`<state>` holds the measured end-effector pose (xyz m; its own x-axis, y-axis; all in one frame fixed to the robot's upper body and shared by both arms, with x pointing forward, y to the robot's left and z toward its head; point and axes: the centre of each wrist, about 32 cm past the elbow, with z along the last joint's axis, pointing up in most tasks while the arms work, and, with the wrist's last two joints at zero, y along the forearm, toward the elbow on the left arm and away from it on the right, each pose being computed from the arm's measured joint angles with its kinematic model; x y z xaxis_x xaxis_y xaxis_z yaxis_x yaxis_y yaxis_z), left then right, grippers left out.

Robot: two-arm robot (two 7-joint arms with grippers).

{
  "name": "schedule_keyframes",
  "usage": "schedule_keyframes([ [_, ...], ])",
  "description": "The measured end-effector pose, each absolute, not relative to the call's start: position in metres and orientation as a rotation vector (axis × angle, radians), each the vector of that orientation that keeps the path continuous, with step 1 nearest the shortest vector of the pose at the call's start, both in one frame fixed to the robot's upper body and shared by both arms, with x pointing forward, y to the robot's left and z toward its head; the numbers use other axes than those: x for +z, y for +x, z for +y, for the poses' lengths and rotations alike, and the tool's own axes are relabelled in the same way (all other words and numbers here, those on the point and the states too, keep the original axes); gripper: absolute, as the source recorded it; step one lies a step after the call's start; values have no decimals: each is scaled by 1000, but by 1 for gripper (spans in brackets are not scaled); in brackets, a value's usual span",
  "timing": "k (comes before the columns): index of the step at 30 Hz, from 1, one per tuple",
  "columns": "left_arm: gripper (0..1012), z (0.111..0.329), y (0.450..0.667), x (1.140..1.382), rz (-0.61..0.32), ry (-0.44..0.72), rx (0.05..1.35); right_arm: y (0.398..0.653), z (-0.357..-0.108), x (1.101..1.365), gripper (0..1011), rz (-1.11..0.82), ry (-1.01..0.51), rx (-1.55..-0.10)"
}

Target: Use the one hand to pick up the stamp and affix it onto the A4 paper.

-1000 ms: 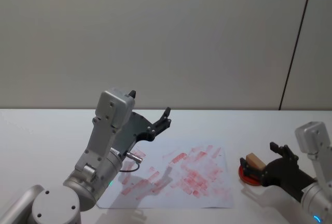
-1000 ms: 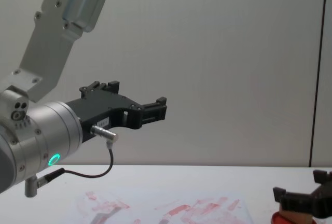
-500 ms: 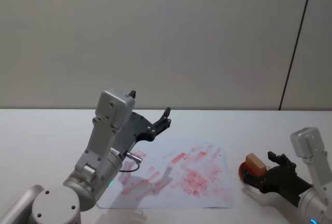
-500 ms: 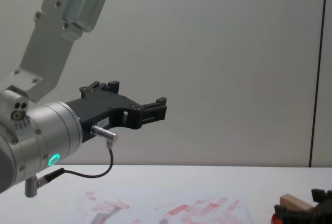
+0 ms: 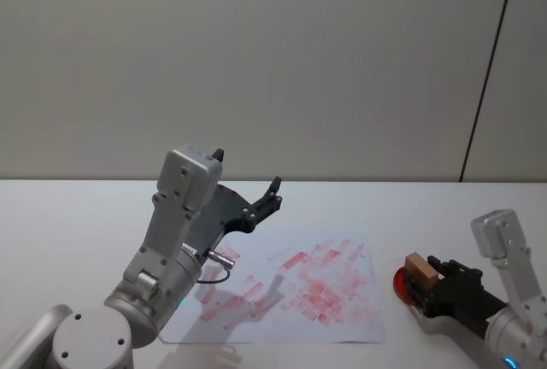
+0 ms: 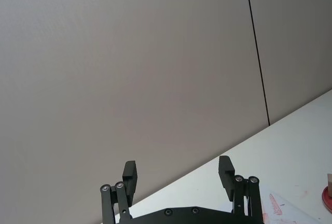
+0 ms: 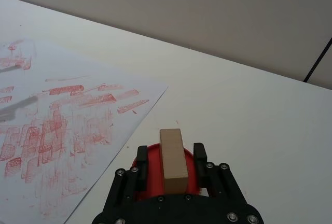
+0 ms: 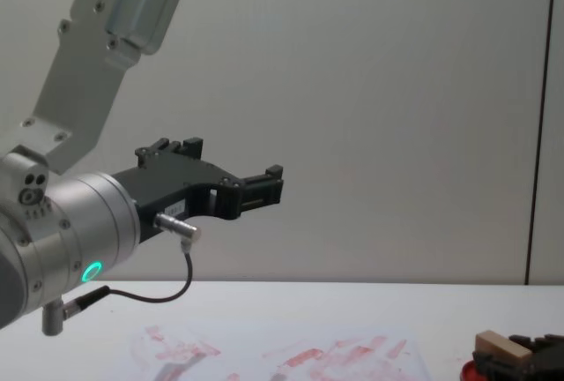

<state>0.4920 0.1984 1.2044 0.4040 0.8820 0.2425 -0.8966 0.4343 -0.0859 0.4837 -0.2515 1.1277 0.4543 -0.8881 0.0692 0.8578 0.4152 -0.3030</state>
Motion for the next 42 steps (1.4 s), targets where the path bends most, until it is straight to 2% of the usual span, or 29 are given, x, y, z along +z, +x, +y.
schedule_keyframes([
  [4,1002,198,492,1204,-268,61,1124,486,-251,1127,426,109,-312,-1099],
  [5,1003,198,492,1204,-268,61,1124,487,-251,1127,363,109,-311,-1100],
  [6,1002,198,492,1204,-268,61,1124,488,-251,1127,363,109,-310,-1100],
  [8,1003,198,492,1204,-268,61,1124,489,-251,1127,284,106,-306,-1100],
  [11,1002,198,492,1204,-268,61,1124,490,-251,1127,224,104,-302,-1101],
  [27,1002,198,492,1204,-268,61,1124,494,-244,1139,218,82,-237,-1063],
  [42,1003,198,492,1204,-268,61,1124,489,-222,1144,218,62,-219,-954],
])
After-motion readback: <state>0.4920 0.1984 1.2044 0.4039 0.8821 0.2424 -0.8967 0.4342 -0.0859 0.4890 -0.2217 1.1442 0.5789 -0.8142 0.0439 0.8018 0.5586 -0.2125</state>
